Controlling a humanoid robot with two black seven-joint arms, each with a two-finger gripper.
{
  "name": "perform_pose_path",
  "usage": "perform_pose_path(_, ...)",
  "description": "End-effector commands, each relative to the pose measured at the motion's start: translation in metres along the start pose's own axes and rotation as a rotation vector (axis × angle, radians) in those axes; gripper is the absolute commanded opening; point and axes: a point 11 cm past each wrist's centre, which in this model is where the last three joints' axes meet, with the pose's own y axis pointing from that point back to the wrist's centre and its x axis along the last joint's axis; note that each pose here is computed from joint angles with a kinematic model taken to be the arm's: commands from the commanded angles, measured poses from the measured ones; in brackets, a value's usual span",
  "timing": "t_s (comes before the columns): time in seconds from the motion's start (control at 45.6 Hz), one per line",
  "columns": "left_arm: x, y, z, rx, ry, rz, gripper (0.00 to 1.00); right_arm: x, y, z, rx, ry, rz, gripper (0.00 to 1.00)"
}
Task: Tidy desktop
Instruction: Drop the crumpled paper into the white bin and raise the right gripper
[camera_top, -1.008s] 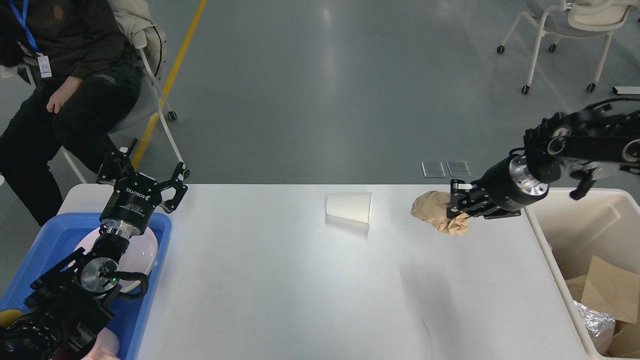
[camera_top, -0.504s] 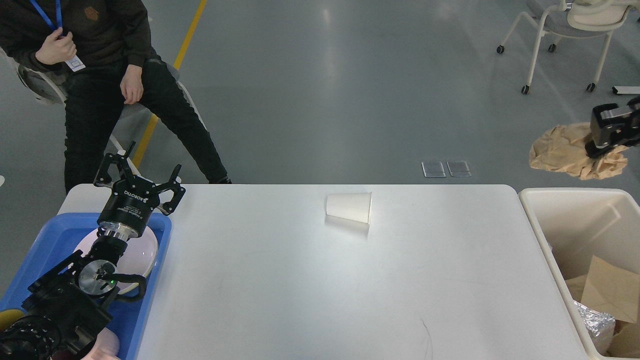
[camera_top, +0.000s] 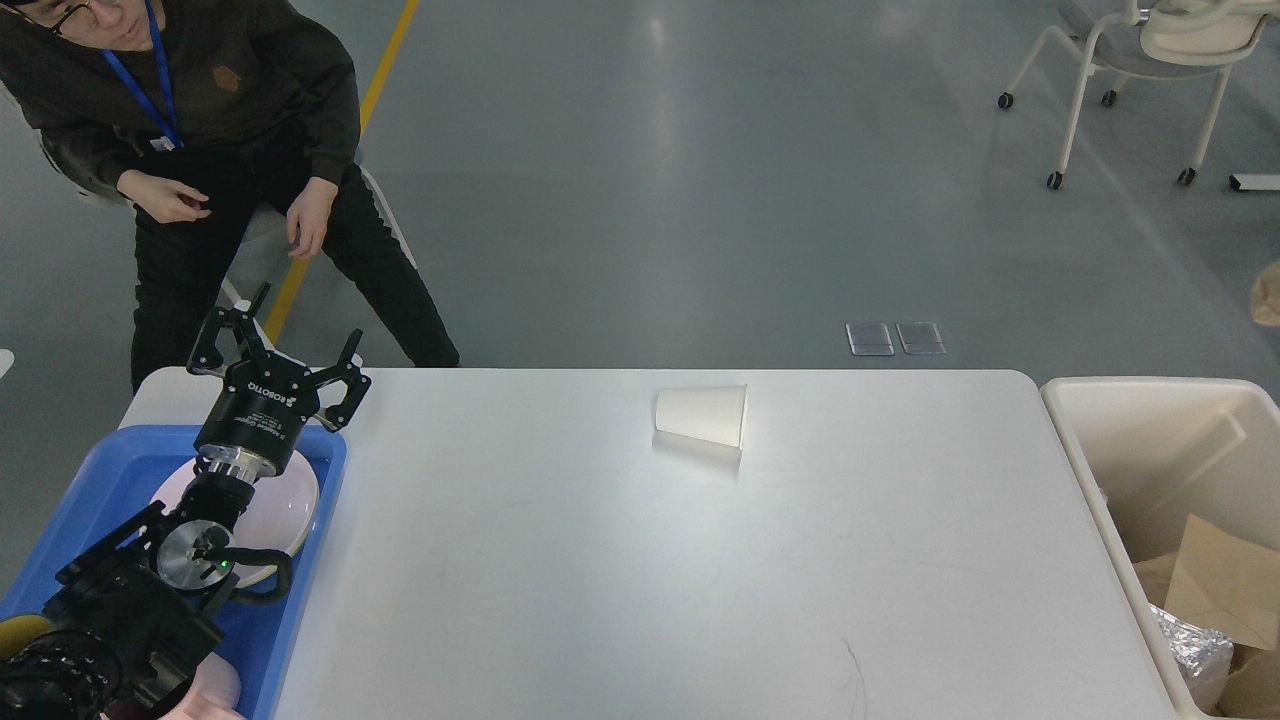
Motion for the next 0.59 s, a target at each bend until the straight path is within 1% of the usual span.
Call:
perform_pose_path(0.0,0.000,0.000,0.000,0.000,0.000,-0.001,1.00,-0.024,-0.081,0.041,-0.094,-0.017,0.061,0.00)
perform_pose_path(0.044,0.000,0.000,0.000,0.000,0.000,-0.001,1.00,-0.030,-0.107,0.051,-0.132,0.011,0.095,0.00)
perform_pose_path(0.132,0.000,0.000,0.000,0.000,0.000,-0.001,1.00,-0.042,-0.154,0.055,-0.175,0.067,0.140,0.00)
perform_pose_path(0.263,0.000,0.000,0.000,0.000,0.000,-0.001,1.00,-0.082,-0.218,0.049,-0.164,-0.052,0.168,0.00)
perform_pose_path(0.329,0.000,0.000,0.000,0.000,0.000,-0.001,1.00,-0.092,-0.241,0.036,-0.154,-0.084,0.196,0.00)
perform_pose_path(0.416,0.000,0.000,0.000,0.000,0.000,-0.001,1.00,-0.103,-0.260,0.028,-0.167,-0.078,0.231,0.00)
perform_pose_path(0.504,0.000,0.000,0.000,0.000,0.000,-0.001,1.00,-0.125,-0.277,0.021,-0.181,-0.030,0.218,0.00)
perform_pose_path(0.526,0.000,0.000,0.000,0.000,0.000,-0.001,1.00,-0.127,-0.280,0.019,-0.180,-0.023,0.220,0.02)
perform_pose_path(0.548,0.000,0.000,0.000,0.000,0.000,-0.001,1.00,-0.130,-0.282,0.017,-0.178,-0.021,0.220,0.08)
perform_pose_path(0.57,0.000,0.000,0.000,0.000,0.000,-0.001,1.00,-0.134,-0.285,0.014,-0.177,-0.013,0.222,0.20)
